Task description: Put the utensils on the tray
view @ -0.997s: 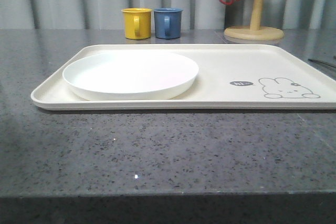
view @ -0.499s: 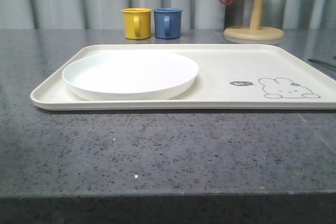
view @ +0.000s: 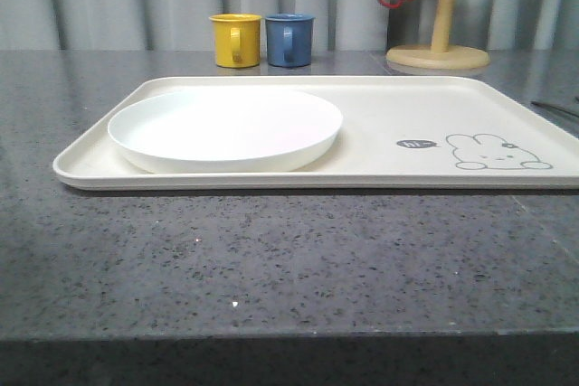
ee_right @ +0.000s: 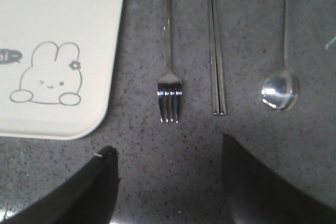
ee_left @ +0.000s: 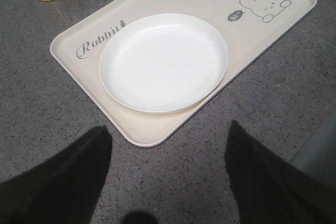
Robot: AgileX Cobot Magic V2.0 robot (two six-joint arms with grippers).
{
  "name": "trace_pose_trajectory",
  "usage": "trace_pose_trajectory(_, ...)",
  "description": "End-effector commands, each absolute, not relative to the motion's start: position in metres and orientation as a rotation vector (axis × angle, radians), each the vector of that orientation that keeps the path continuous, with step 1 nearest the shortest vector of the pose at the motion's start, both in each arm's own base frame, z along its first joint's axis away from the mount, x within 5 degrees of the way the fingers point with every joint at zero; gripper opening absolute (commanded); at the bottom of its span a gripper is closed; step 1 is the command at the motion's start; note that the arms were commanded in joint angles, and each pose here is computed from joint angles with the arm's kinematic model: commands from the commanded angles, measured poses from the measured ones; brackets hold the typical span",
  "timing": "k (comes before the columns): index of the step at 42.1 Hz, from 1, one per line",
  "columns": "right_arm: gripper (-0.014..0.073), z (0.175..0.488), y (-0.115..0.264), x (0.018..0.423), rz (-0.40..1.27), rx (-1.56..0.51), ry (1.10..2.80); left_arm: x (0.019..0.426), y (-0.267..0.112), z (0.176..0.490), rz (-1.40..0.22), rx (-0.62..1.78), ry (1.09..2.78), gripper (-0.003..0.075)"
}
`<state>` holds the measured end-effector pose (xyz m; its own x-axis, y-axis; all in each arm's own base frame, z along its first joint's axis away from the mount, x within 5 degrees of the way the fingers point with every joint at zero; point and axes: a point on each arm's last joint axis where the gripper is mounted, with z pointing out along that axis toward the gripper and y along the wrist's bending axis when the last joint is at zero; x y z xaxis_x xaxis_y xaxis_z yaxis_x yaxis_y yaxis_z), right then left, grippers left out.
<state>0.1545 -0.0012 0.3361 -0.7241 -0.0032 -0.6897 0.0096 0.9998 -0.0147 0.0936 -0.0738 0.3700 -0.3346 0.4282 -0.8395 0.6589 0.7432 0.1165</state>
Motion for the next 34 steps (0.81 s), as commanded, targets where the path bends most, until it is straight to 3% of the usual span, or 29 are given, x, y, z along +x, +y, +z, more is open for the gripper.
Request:
trace_pose_trajectory(1,0.0459,0.345,-0.003,0.181,-0.051,-0.006,2.459,0.095,-0.077,0.383,-0.342,0.787,1.899,0.0461)
trace_pose_trajectory(8,0.0459,0.339,-0.004,0.223,-0.054,-0.005,2.637,0.095,-0.077,0.383,-0.342,0.787,1.899,0.0461)
trace_pose_trajectory(21,0.0459,0.32,-0.003,0.3,-0.039,-0.001,2.748,0.095,-0.077,0.383,-0.342,0.787,1.899,0.0461)
trace_pose_trajectory(34,0.0457,0.296,-0.001,0.343,-0.014,-0.001,2.831,0.095,-0.077,0.383,-0.342,0.787,1.899,0.0461)
